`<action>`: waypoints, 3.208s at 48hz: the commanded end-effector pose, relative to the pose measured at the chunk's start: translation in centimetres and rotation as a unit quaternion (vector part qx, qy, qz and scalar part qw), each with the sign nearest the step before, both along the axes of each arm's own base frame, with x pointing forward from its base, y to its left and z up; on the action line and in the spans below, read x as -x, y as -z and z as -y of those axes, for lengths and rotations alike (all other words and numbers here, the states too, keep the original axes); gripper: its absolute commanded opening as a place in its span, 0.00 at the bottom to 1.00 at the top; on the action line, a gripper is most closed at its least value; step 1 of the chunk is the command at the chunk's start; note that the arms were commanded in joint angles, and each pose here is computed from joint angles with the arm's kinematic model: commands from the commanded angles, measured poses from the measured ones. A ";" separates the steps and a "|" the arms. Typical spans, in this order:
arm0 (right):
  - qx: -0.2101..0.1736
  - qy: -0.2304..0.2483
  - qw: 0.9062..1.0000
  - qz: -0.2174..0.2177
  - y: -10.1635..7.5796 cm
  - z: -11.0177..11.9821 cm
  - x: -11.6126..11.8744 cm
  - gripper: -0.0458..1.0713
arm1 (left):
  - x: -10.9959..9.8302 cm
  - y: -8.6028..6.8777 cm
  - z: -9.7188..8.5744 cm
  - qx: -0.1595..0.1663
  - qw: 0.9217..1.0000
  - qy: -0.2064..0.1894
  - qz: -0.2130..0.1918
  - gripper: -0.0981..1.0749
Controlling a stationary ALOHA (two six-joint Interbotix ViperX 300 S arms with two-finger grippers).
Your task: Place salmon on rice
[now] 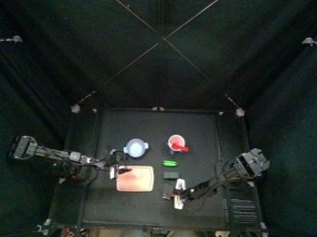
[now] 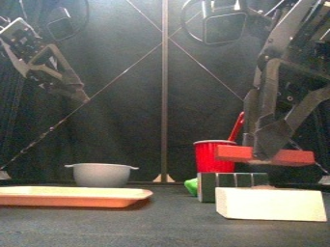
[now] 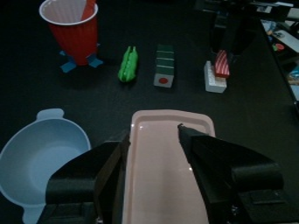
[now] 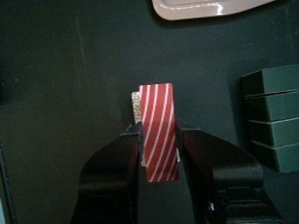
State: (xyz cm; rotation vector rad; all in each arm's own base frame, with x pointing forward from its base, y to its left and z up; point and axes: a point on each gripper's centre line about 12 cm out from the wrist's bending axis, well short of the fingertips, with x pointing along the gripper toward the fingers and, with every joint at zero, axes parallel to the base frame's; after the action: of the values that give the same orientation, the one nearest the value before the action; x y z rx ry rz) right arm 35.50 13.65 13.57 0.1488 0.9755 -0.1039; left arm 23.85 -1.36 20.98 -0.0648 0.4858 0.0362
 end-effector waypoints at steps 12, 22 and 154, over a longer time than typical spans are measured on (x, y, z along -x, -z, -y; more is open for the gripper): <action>-0.007 -0.001 1.000 0.013 -0.8 -0.4 -0.8 0.60 | -0.2 -0.4 0.0 0.000 1.000 0.000 0.005 0.81; -0.007 -0.001 1.000 0.009 -0.4 -0.5 -0.9 0.60 | -0.2 -0.4 0.0 0.000 1.000 0.000 0.005 0.81; -0.007 0.004 1.000 0.004 0.0 -0.3 -1.0 0.69 | -0.2 -0.5 0.0 0.000 1.000 0.000 0.006 0.81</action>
State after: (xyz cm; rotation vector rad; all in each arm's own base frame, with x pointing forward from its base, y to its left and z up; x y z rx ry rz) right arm 35.95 13.79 12.27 0.1478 1.0049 -0.1176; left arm 23.85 -1.36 20.98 -0.0663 0.4859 0.0366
